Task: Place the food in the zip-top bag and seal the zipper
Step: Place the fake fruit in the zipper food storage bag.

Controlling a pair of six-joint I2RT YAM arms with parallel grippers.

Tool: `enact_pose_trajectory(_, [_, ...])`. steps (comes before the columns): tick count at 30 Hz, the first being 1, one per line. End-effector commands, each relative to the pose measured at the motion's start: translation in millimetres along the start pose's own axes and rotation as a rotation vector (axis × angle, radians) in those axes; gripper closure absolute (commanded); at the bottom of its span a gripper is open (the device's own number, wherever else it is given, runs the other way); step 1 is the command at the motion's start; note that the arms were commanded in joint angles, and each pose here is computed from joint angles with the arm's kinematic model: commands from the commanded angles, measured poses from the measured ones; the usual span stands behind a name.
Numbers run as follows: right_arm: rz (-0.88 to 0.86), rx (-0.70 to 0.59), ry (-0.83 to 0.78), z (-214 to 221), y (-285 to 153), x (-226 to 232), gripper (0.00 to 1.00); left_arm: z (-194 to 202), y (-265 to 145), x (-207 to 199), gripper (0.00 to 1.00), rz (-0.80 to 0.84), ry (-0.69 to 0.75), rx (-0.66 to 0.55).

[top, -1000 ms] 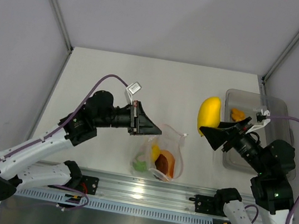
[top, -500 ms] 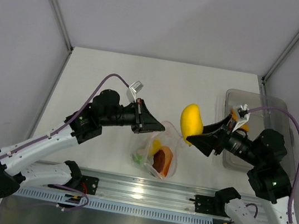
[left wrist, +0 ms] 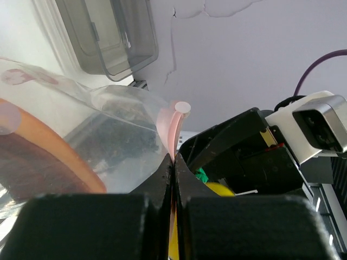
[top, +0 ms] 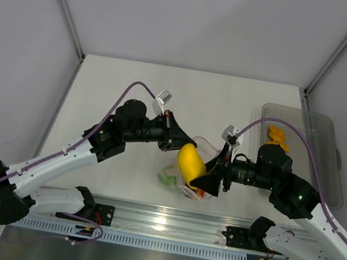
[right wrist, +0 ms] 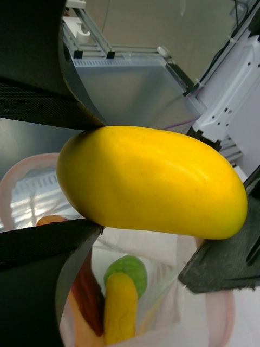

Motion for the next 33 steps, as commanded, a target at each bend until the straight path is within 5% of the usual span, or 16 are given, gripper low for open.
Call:
enact_pose_trajectory(1, [0.1, -0.018, -0.03, 2.0, -6.8, -11.5, 1.0, -8.2, -15.2, -28.4, 1.0, 0.068, 0.064, -0.054])
enact_pose_trajectory(14, [0.27, 0.03, 0.018, 14.5, 3.5, -44.6, 1.0, -5.8, -31.4, -31.0, 0.99, 0.067, 0.093, -0.088])
enact_pose_trajectory(17, [0.296, 0.019, 0.026, 12.8, 6.4, -49.6, 0.79, -4.9, -32.8, -30.6, 1.0, 0.066, 0.094, -0.088])
enact_pose_trajectory(18, [0.298, 0.016, 0.029, 12.2, 6.9, -49.8, 0.6, -4.4, -32.3, -29.8, 0.99, 0.065, 0.093, -0.084])
enact_pose_trajectory(19, [0.296, 0.008, 0.027, 10.4, 8.3, -49.6, 0.52, -3.7, -32.2, -28.5, 0.99, 0.063, 0.09, -0.082])
enact_pose_trajectory(29, [0.265, 0.003, 0.039, 9.5, 17.3, -49.9, 0.3, -0.6, -30.5, -22.6, 0.99, 0.059, 0.085, -0.073])
enact_pose_trajectory(33, [0.285, 0.005, 0.037, 11.3, 14.6, -52.1, 0.12, 0.3, -29.5, -19.6, 0.99, 0.054, 0.081, -0.072])
Point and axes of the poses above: each gripper's point midway between its finger pads, its own y axis out along the fingers, its own x axis along the line the jaws close on, z = x × y, the point moved 5 cm from there along -y, back along the fingers, and after that the axes turned 7 degrees about y, right-handed, at the moved point
